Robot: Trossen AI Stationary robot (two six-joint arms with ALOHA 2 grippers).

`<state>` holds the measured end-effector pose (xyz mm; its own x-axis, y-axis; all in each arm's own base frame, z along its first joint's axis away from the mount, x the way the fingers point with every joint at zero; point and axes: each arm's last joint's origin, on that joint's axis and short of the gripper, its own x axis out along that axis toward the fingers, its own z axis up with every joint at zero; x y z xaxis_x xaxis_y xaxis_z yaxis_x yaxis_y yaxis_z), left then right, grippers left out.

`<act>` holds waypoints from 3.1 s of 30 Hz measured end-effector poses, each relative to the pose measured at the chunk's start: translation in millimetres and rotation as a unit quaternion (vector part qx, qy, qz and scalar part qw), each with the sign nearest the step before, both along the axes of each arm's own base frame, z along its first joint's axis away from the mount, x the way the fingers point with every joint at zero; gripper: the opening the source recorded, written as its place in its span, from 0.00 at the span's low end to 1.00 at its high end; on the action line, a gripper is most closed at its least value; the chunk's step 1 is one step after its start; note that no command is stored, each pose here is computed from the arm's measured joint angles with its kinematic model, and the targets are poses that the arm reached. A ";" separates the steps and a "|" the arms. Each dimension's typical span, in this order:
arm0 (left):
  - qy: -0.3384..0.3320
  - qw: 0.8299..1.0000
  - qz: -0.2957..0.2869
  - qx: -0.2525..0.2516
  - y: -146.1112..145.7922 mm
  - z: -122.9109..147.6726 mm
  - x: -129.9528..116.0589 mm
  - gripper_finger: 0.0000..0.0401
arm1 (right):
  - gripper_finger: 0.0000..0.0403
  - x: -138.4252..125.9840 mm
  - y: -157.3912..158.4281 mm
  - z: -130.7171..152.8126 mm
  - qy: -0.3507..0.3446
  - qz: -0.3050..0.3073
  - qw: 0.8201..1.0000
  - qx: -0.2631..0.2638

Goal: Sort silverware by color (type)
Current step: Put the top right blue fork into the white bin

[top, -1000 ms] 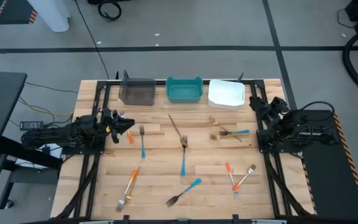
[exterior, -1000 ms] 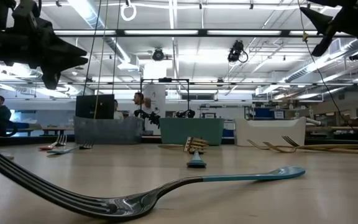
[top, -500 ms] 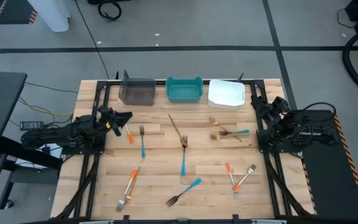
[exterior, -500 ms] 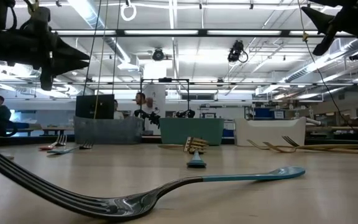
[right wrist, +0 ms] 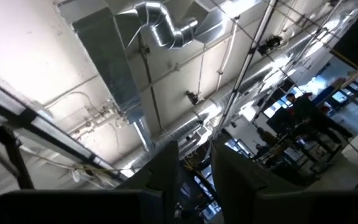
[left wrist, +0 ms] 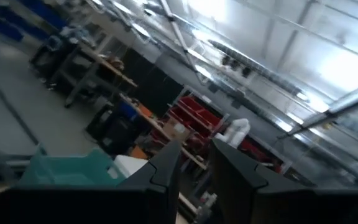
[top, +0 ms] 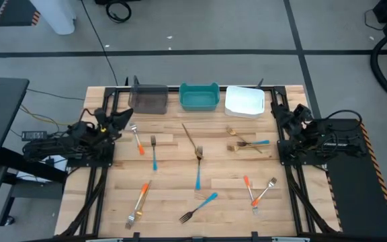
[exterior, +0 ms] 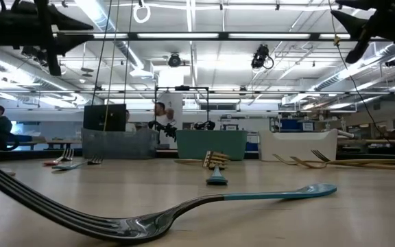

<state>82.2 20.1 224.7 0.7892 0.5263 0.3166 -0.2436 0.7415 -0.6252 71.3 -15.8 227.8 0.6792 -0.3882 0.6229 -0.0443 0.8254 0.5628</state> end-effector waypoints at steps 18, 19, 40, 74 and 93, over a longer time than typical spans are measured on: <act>0.162 0.983 0.009 0.085 -0.5 77.8 4.9 0.23 | 0.25 -7.5 -2.4 19.8 -0.014 -0.056 0.998 -0.002; 0.170 0.981 0.011 0.090 -0.2 79.9 7.4 0.23 | 0.25 -8.1 -2.3 26.1 -0.001 -0.067 0.998 -0.017; 0.199 0.976 0.051 0.073 3.0 87.4 17.6 0.23 | 0.25 39.3 -4.8 56.4 0.573 -0.006 0.818 -0.042; 0.249 0.966 0.043 0.056 3.0 76.1 18.0 0.23 | 0.25 113.8 -7.2 -58.4 0.876 0.142 0.462 0.012; 0.252 0.965 0.043 0.056 3.0 75.5 18.0 0.23 | 0.25 124.9 -20.7 -85.4 0.906 0.105 0.409 0.034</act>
